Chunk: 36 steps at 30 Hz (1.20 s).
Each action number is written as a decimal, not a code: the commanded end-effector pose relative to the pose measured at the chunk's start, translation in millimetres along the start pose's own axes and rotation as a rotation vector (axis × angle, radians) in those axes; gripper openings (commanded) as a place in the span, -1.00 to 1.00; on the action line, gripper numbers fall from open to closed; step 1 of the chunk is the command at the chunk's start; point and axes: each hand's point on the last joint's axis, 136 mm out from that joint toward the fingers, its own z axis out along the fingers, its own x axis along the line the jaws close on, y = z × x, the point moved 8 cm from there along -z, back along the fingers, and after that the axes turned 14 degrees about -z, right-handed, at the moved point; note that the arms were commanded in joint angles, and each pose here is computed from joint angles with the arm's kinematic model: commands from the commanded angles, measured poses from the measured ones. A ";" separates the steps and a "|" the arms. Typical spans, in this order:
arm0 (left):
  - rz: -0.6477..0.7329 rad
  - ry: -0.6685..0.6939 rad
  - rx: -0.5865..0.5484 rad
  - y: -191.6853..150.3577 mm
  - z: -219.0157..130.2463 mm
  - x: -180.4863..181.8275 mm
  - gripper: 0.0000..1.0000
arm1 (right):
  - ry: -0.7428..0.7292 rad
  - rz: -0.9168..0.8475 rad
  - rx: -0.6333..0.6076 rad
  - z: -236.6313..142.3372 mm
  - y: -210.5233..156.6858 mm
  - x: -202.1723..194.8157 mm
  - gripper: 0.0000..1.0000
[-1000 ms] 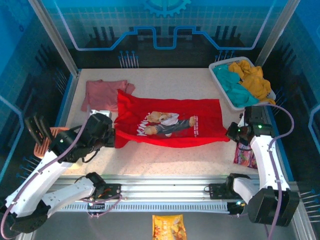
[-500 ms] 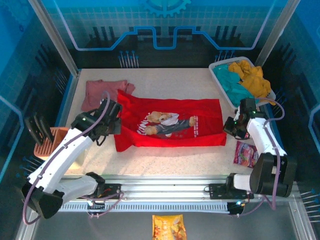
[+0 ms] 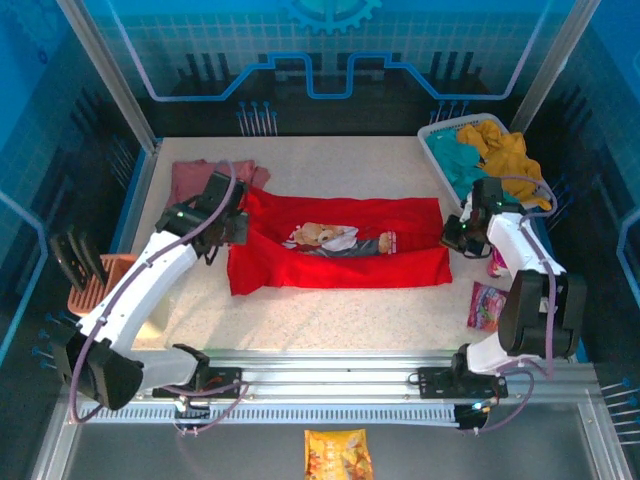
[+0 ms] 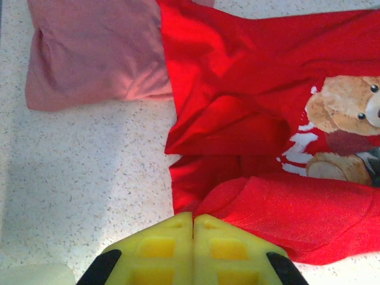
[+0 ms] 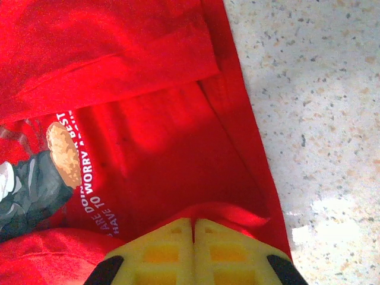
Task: Fold and stack the t-shirts
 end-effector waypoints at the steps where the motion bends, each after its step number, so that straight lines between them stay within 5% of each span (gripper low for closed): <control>1: -0.002 -0.010 -0.084 27.2 -2.0 0.1 -1.00 | 0.017 -0.015 -0.017 3.5 12.8 5.0 -1.00; 31: 0.063 0.112 0.022 71.2 107.3 -14.9 -1.00 | -0.058 -0.010 0.031 46.8 48.4 -7.5 -0.99; 34: 0.069 0.123 0.033 72.6 120.9 -15.4 -0.68 | -0.043 -0.009 0.038 49.2 47.5 -7.4 -0.49; 36: 0.075 0.149 0.059 74.2 125.2 -13.9 -0.06 | -0.034 -0.011 0.032 47.2 47.0 -6.3 -0.40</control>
